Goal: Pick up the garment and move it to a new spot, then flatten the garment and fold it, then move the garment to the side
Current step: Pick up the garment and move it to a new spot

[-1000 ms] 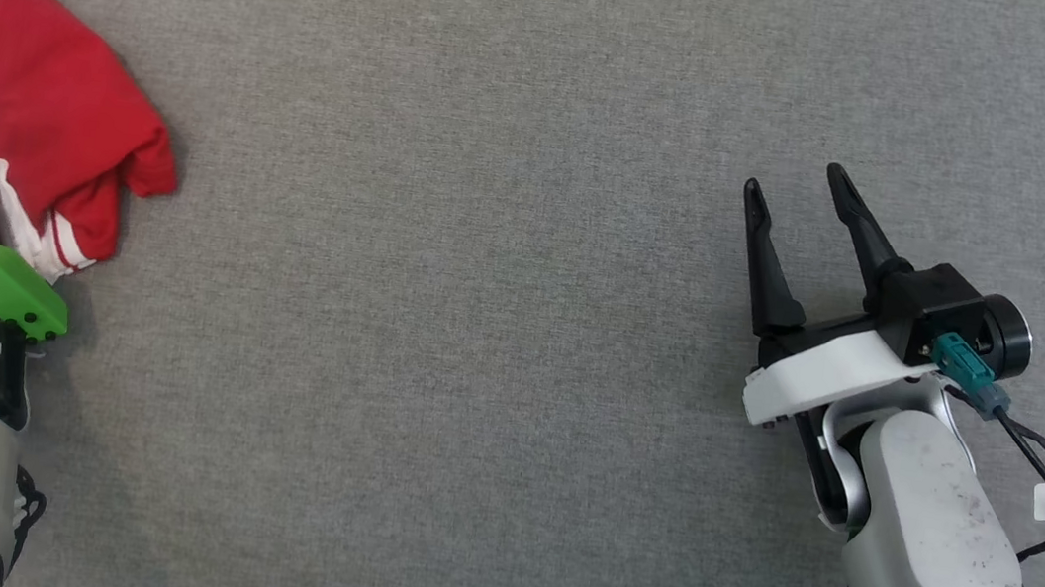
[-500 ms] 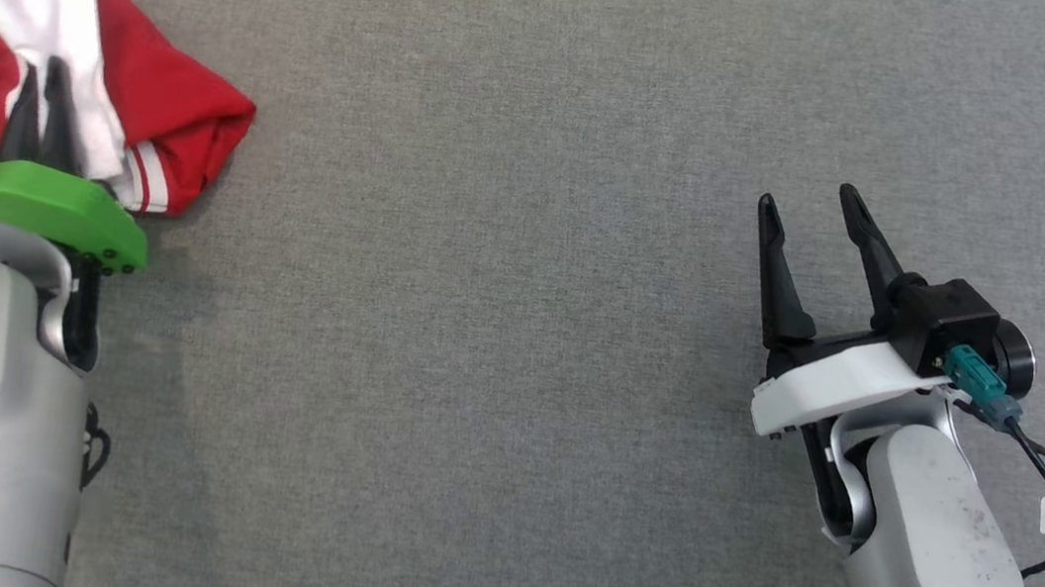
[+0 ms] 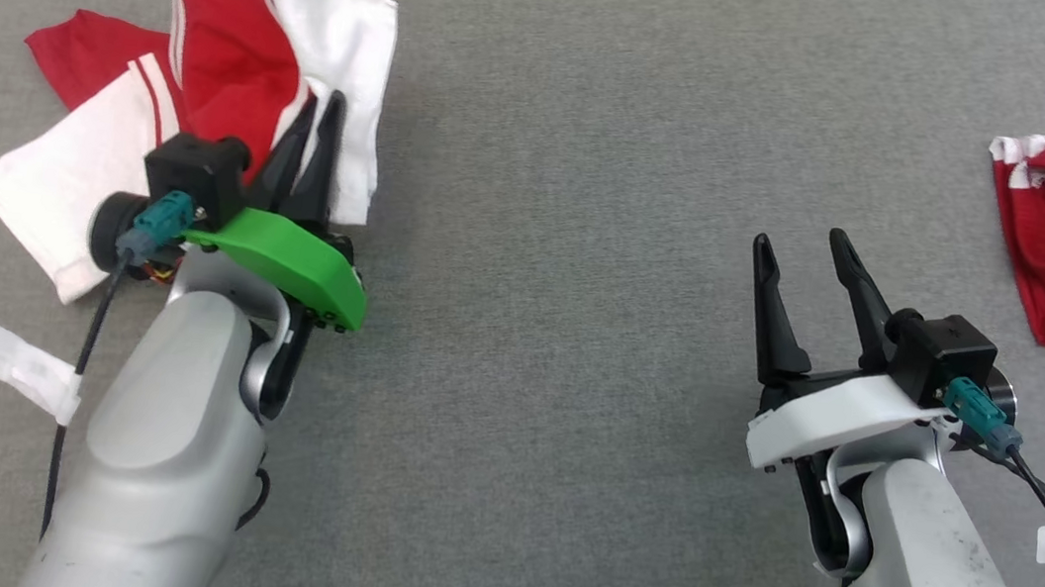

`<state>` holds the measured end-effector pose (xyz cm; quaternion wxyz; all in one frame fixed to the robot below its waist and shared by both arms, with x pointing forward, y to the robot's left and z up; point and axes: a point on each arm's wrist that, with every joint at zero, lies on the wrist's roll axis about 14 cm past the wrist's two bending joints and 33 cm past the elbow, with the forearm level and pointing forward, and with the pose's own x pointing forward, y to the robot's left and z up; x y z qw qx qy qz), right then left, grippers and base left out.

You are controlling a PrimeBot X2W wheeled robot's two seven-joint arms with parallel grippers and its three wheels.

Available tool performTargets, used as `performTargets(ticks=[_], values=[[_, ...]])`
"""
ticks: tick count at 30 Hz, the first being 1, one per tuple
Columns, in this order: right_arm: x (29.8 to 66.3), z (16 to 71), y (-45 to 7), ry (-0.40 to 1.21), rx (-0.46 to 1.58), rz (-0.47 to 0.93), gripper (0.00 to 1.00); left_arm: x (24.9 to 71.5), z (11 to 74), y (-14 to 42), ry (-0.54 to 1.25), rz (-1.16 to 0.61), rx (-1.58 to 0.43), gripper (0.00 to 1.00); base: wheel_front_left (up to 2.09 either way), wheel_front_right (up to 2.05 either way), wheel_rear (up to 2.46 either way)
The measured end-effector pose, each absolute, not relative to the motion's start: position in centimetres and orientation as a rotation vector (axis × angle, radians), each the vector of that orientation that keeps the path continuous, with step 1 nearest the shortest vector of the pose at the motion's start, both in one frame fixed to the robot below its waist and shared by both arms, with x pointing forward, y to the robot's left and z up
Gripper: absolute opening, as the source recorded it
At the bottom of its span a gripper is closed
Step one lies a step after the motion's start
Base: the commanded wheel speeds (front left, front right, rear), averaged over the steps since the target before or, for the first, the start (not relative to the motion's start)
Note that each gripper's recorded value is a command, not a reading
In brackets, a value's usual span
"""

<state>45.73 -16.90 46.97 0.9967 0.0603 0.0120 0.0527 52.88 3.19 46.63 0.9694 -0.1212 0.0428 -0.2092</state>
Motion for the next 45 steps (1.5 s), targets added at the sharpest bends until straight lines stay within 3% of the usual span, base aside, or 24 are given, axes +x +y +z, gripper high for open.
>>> performTargets(ticks=[9, 15, 17, 18, 26, 33, 45], values=[[42.7, 47.7, -20.9, 0.019, 0.118, -0.006, 1.00, 47.7, 45.9, -7.2, 0.153, -0.730, -0.267, 0.00, 0.00, 0.00, 0.00], [41.4, 48.3, -22.4, 0.009, 0.114, -0.047, 1.00, 44.5, 46.2, -11.3, 0.175, -0.870, -0.284, 0.00, 0.00, 0.00, 0.00], [41.2, 48.5, -22.5, 0.004, 0.113, -0.052, 1.00, 44.1, 46.2, -11.6, 0.177, -0.883, -0.277, 0.80, 0.00, 0.00, 0.00], [41.2, 48.6, -22.6, 0.002, 0.113, -0.053, 1.00, 44.1, 46.3, -11.6, 0.175, -0.878, -0.270, 1.00, 0.00, 0.00, 0.00], [41.3, 48.8, -21.4, -0.004, 0.118, -0.023, 1.00, 45.5, 46.1, -7.3, 0.159, -0.696, -0.262, 1.00, 0.00, 0.00, 0.00], [41.4, 48.9, -19.5, -0.007, 0.127, 0.028, 1.00, 46.0, 45.6, -0.4, 0.129, -0.476, -0.197, 1.00, 0.00, 0.00, 0.00], [41.0, 48.6, -16.5, 0.005, 0.131, 0.107, 1.00, 42.9, 45.5, 10.2, 0.095, -0.181, -0.132, 1.00, 0.00, 0.00, 0.00]])
